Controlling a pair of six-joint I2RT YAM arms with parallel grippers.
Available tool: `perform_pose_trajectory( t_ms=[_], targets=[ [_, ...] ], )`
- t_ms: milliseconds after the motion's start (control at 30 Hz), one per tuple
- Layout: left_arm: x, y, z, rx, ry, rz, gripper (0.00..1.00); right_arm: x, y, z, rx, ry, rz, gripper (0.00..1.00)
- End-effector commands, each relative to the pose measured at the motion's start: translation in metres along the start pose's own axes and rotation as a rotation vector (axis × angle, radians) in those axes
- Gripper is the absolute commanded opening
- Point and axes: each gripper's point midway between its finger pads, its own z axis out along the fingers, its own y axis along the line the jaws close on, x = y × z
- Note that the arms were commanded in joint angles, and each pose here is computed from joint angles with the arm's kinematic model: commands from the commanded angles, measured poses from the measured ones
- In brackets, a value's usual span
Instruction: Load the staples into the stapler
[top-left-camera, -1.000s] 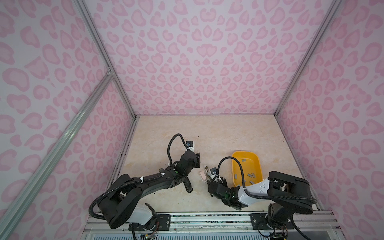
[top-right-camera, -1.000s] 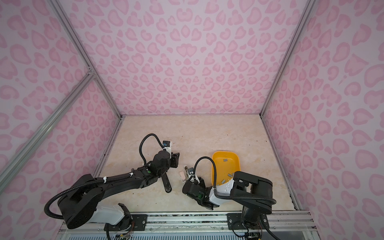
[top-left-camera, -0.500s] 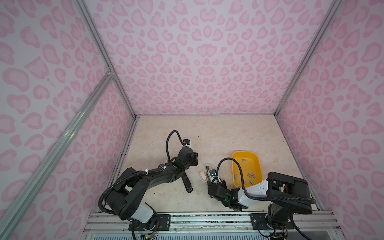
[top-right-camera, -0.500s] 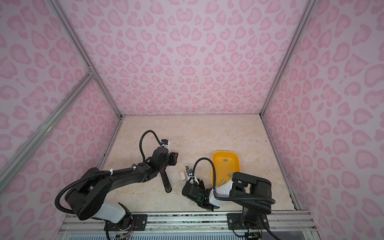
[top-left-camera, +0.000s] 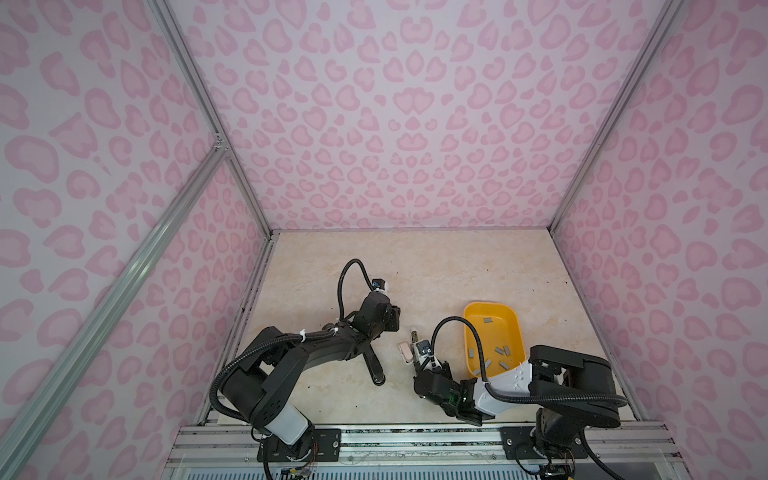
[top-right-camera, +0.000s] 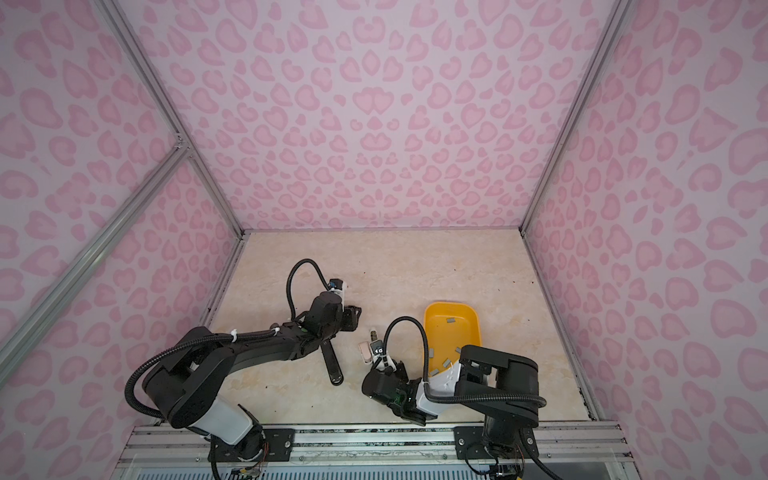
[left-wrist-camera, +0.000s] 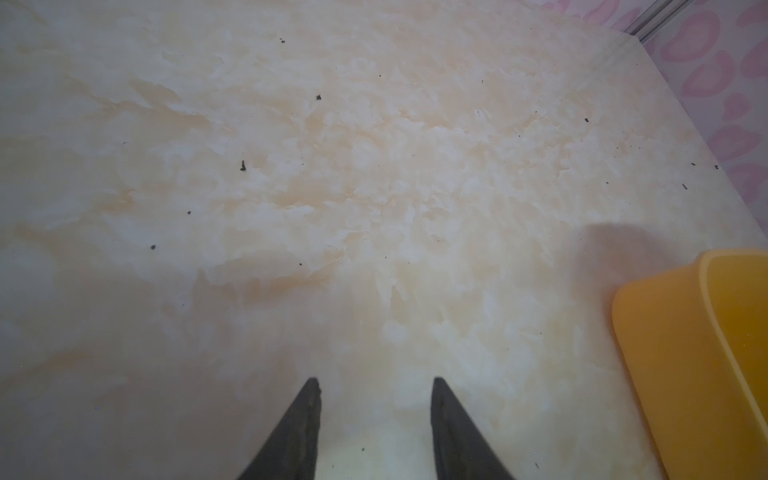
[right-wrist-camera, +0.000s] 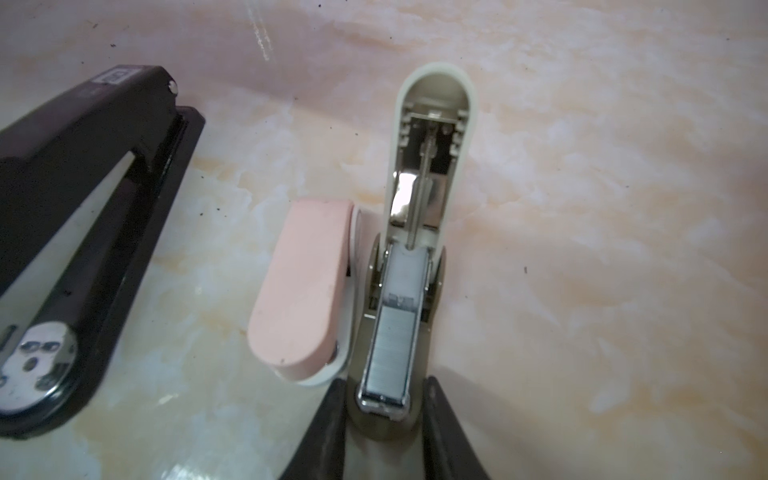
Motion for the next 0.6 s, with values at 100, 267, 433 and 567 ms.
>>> perform_pose_trajectory(
  t_ms=[100, 267, 433, 567],
  targets=[
    [0.002, -0.004, 0.012, 0.017, 0.017, 0.029, 0.45, 0.025, -0.019, -0.001, 0.058, 0.086, -0.092, 0.25],
    [0.008, -0.003, 0.022, 0.012, 0.038, 0.036, 0.45, 0.024, -0.019, -0.002, 0.052, 0.08, -0.089, 0.24],
    [0.013, -0.018, 0.027, 0.097, 0.059, 0.068, 0.45, 0.023, -0.017, -0.003, 0.043, 0.075, -0.085, 0.22],
    [0.019, -0.041, 0.019, 0.219, 0.034, 0.147, 0.44, 0.022, -0.018, -0.002, 0.043, 0.074, -0.076, 0.22]
  ],
)
